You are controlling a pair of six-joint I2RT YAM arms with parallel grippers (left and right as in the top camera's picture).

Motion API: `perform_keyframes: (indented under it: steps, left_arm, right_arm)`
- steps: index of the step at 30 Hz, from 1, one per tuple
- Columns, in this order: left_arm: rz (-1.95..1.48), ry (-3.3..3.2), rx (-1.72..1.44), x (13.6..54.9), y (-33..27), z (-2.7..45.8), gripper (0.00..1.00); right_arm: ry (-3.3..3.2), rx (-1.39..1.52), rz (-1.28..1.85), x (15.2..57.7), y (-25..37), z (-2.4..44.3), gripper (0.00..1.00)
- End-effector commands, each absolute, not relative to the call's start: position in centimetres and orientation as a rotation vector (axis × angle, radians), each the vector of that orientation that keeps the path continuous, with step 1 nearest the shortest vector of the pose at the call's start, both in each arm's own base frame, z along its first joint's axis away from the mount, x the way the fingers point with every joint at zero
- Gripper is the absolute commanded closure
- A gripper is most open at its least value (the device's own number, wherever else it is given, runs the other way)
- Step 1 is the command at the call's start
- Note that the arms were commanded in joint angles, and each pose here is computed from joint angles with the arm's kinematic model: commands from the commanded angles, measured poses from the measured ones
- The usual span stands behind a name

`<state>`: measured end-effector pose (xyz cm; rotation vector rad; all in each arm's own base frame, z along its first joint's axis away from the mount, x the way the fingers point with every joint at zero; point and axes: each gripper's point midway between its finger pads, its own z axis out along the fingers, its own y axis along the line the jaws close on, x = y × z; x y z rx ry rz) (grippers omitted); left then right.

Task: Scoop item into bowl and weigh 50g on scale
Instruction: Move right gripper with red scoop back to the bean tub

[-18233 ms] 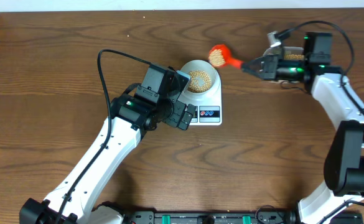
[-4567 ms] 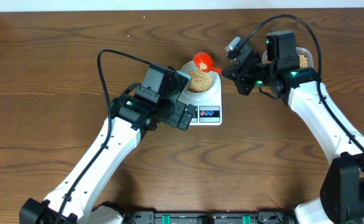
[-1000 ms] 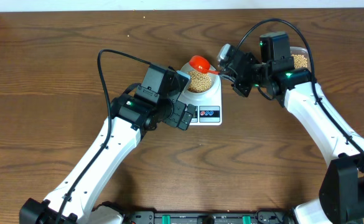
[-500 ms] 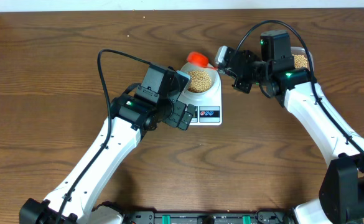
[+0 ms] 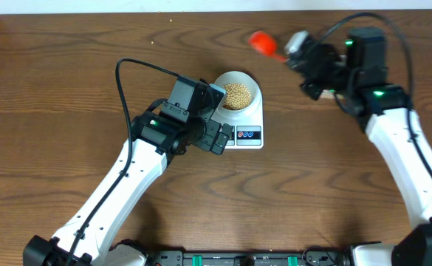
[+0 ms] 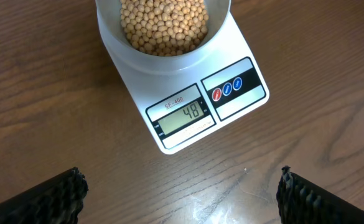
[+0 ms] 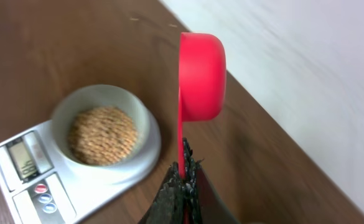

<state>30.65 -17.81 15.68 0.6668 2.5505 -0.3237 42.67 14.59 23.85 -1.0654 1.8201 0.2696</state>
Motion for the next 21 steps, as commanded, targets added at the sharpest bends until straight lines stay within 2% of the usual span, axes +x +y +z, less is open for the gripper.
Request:
perform_keyframes:
  steps: [1, 11, 21]
  left_arm:
    - [-0.329, 2.559, 0.674, 30.6, -17.8, 15.3, 0.00]
    - [-0.329, 2.559, 0.674, 30.6, -17.8, 15.3, 0.00]
    - [-0.329, 2.559, 0.674, 30.6, -17.8, 15.3, 0.00]
  right_arm:
    - [1.961, -0.797, 0.311, 43.1, 10.6, 24.8, 0.99]
    - [2.192, -0.453, 0.317, 42.5, 2.2, 22.3, 0.99]
    - [2.328, -0.241, 0.253, 43.0, -1.2, 19.1, 0.99]
